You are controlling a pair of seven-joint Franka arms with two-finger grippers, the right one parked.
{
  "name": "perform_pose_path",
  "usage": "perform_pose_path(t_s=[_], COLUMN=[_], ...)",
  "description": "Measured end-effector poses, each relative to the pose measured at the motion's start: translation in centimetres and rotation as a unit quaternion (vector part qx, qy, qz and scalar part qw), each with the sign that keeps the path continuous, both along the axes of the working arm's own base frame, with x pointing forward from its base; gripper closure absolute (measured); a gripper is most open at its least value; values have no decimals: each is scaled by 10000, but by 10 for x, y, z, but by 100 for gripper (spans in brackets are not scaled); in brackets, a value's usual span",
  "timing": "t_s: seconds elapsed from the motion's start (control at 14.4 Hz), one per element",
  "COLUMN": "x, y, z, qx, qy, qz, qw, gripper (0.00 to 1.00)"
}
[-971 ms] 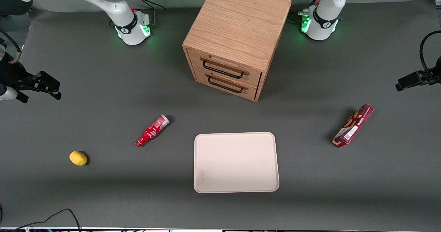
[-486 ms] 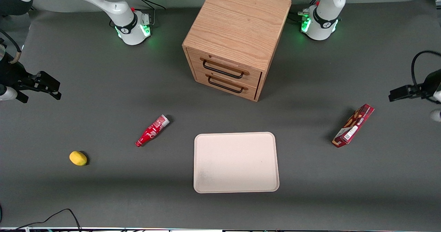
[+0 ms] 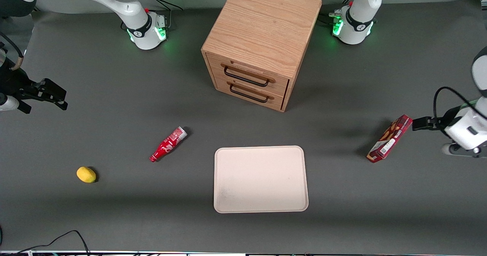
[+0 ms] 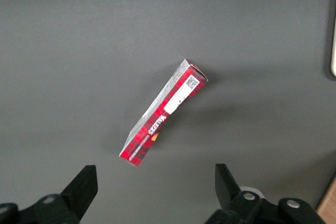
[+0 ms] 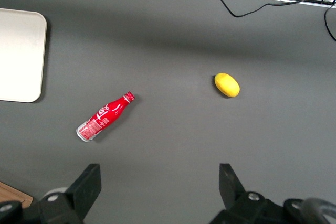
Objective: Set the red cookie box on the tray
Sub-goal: 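Move the open left gripper down over the red tartan cookie box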
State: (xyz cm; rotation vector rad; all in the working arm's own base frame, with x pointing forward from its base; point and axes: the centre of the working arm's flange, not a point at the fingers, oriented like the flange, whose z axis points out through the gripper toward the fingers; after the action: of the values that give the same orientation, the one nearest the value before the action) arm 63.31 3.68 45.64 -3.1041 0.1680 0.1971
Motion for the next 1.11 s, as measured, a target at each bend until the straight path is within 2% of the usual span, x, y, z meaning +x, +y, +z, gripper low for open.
perform_pose_path(t_s=[0.21, 0.49, 1.11], x=[-2, -11, -33], y=[0, -1, 6], z=[-40, -81, -152], qx=[-35, -61, -117], qy=[-144, -240, -586], qz=[-366, -645, -1390], qw=[9992, 9976, 9885], gripper=[0, 0, 0])
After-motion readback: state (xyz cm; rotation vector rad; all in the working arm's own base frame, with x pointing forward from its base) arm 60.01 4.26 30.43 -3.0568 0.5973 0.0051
